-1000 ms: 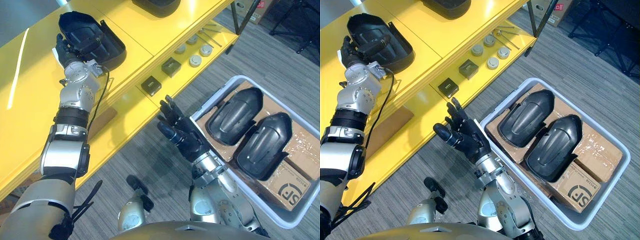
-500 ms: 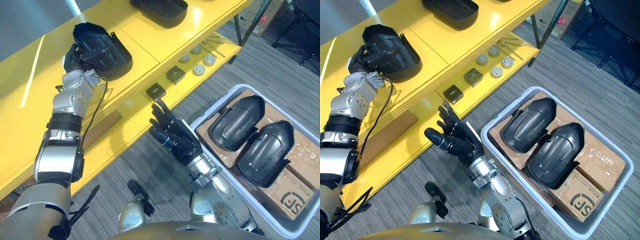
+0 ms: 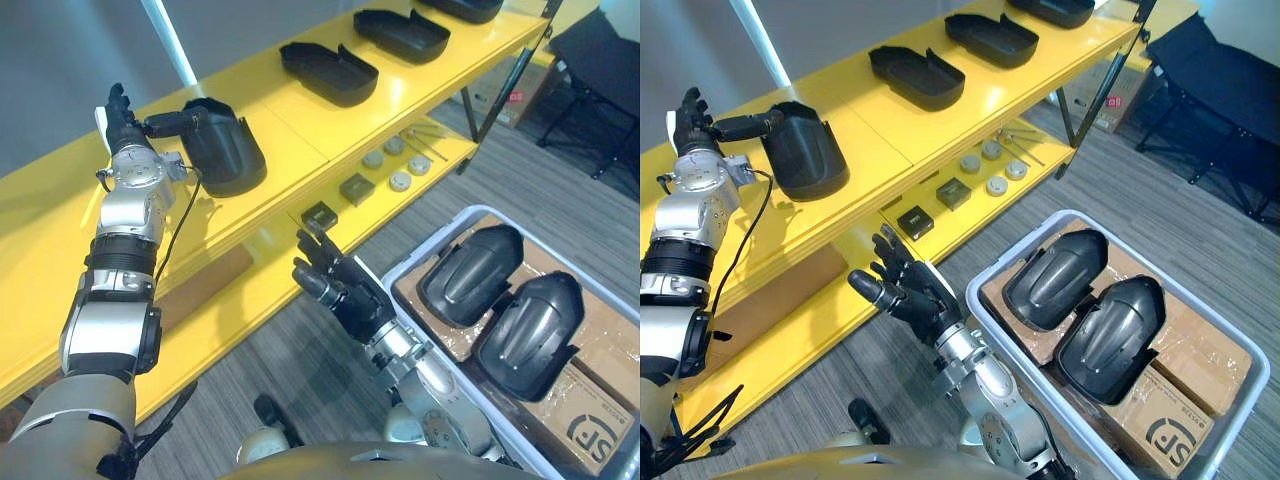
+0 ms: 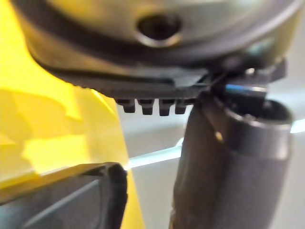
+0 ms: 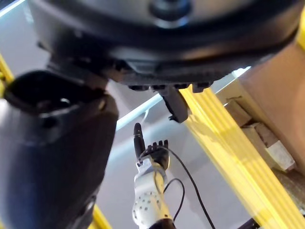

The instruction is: Walk over and take three plastic housings, then place them on the shelf

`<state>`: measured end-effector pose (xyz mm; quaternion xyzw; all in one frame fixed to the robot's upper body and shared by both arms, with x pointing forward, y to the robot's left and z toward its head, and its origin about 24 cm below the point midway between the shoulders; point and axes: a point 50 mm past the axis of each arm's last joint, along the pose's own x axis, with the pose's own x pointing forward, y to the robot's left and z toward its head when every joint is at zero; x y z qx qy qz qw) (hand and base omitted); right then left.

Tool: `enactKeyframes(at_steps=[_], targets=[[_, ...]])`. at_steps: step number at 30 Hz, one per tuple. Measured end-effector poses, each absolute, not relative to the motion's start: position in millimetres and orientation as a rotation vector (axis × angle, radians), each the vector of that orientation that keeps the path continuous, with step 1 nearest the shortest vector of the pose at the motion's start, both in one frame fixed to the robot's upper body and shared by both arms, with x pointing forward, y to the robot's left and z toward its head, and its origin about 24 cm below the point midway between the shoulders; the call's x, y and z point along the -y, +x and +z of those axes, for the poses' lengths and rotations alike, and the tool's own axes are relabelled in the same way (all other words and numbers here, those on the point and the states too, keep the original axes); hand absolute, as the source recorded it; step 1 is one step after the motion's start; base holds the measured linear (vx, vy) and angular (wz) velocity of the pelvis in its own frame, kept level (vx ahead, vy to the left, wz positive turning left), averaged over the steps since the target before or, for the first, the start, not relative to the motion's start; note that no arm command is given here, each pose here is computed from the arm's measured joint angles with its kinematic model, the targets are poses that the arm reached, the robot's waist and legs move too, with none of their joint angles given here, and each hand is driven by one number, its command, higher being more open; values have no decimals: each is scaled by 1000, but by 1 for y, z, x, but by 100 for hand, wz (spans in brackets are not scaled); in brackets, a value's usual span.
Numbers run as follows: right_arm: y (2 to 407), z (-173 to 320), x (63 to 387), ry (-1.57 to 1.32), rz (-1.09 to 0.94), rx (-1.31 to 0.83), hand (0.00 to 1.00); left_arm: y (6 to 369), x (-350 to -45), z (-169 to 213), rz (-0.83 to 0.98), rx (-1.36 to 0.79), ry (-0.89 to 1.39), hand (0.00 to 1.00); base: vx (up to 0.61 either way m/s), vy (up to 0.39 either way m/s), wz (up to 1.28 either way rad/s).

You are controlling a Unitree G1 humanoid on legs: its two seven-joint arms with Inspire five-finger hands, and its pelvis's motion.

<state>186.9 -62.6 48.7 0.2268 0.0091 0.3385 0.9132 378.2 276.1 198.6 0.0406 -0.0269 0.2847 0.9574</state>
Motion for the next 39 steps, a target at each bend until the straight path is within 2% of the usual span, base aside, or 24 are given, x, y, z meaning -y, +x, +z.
enactKeyframes(at_steps=[8, 13, 16, 19, 21, 22, 23, 27, 30, 34, 39], targets=[[184, 51, 59, 474, 757, 7, 100, 380, -269, 203, 544, 134, 49, 100, -16, 2, 4], [186, 53, 62, 465, 775, 24, 100, 374, -259, 231, 491, 354, -30, 100, -3, 0, 39], [190, 54, 68, 441, 750, 39, 100, 348, -254, 239, 431, 511, -94, 100, 6, -2, 46], [199, 57, 82, 413, 663, 65, 100, 291, -260, 198, 422, 568, -158, 100, 23, 6, 52], [207, 60, 103, 394, 525, 105, 100, 243, -261, 142, 483, 451, -222, 100, 35, 35, 53], [209, 62, 109, 389, 489, 118, 100, 233, -261, 129, 507, 408, -234, 100, 24, 49, 73], [214, 65, 126, 374, 397, 145, 100, 208, -265, 94, 582, 279, -258, 100, 8, 63, 66], [218, 71, 150, 377, 233, 215, 100, 161, -274, 52, 687, 111, -268, 100, 15, 75, 38], [218, 73, 151, 367, 205, 240, 100, 161, -272, 56, 605, 132, -251, 100, -23, 35, 11], [218, 74, 149, 363, 221, 246, 100, 170, -253, 73, 452, 217, -258, 100, -109, -32, 7], [223, 80, 154, 353, 201, 285, 100, 186, -246, 83, 399, 269, -272, 100, -112, 48, -11]])
